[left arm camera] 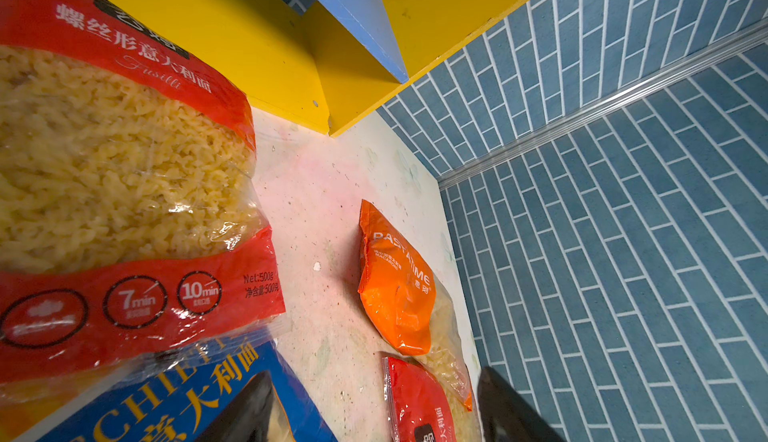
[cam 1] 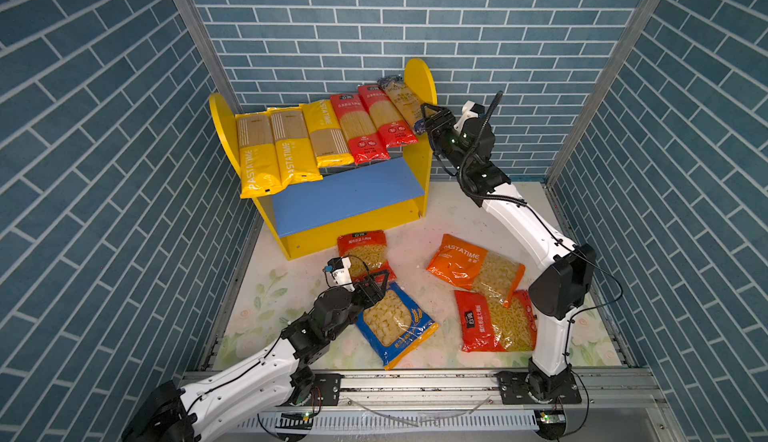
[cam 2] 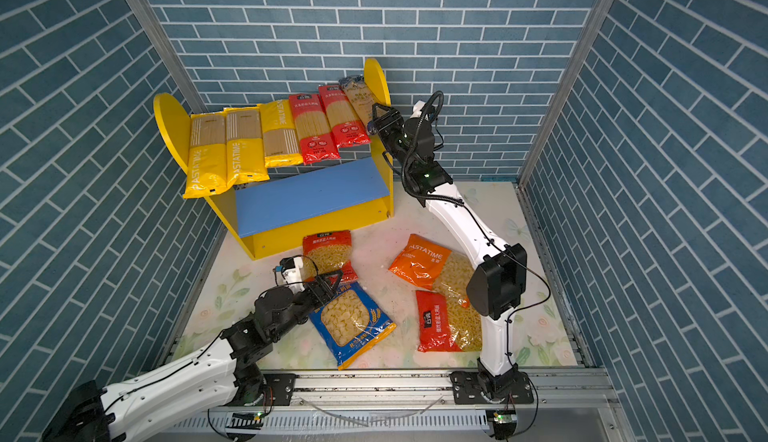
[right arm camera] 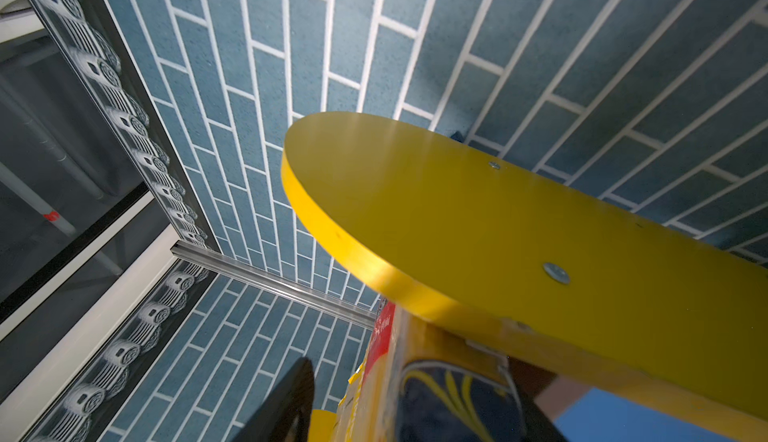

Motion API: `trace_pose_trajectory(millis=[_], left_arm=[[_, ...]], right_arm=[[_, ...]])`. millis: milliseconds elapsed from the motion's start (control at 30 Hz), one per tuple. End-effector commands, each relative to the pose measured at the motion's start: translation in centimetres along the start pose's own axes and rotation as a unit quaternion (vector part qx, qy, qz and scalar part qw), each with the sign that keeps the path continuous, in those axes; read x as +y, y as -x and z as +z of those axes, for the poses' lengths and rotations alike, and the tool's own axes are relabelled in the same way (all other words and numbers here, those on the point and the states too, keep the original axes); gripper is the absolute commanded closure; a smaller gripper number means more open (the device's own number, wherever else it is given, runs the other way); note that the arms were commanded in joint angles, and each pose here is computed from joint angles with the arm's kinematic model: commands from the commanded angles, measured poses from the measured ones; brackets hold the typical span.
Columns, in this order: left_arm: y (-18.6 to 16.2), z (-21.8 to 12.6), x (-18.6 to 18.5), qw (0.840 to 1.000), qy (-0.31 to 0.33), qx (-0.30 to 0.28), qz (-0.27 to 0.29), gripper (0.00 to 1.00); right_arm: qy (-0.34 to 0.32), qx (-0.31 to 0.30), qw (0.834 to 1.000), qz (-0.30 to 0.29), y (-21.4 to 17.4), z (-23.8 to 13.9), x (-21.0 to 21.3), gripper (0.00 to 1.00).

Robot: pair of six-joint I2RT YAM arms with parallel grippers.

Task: Place and organize the pasta boxes and bags onto the shelf
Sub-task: 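Lay the pack beside the red packs, release, and withdraw the right gripper, then move the right gripper down to the red fusilli bag and grasp its top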

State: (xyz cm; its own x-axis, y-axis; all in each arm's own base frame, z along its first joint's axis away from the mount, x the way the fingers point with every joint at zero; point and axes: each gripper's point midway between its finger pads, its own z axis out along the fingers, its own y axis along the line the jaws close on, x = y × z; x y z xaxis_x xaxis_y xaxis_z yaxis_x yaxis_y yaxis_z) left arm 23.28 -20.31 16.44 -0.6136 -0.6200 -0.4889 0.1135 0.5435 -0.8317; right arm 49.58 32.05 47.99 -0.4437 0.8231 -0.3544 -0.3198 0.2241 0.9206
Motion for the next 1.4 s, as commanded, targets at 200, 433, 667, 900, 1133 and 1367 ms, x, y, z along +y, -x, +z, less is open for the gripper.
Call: trace_pose_trajectory(millis=[200,433,667,900,1133,1367], left_arm=[[2.6,-2.6,-0.7,0.997,0.019,-0.04,0.06,0.21],[3.7,-4.8,-0.7,0.989,0.066,-0.025,0.134,0.21],[3.2,-6.0,1.3,0.98,0.133,0.012,0.147,0.22],[1.1,-7.7,6.3,0.969,0.212,0.049,0.119,0.24],[-0.4,-8.2,9.4,0.958,0.257,0.061,0.109,0.22],[0.7,-6.0,8.0,0.97,0.204,0.031,0.127,0.17]], right_arm=[[0.032,-0.032,0.998,-0.036,3.5,-8.1,3.9,0.33],[0.006,0.009,0.998,-0.055,1.6,-10.0,1.7,0.33],[-0.044,0.115,0.991,-0.06,-3.7,-12.5,-4.1,0.39],[-0.148,0.252,0.949,-0.121,-11.7,-20.7,-13.7,0.4],[-0.208,0.404,0.881,-0.13,-19.6,-26.9,-21.5,0.38],[-0.19,0.446,0.87,-0.095,-24.0,-25.3,-23.6,0.32]])
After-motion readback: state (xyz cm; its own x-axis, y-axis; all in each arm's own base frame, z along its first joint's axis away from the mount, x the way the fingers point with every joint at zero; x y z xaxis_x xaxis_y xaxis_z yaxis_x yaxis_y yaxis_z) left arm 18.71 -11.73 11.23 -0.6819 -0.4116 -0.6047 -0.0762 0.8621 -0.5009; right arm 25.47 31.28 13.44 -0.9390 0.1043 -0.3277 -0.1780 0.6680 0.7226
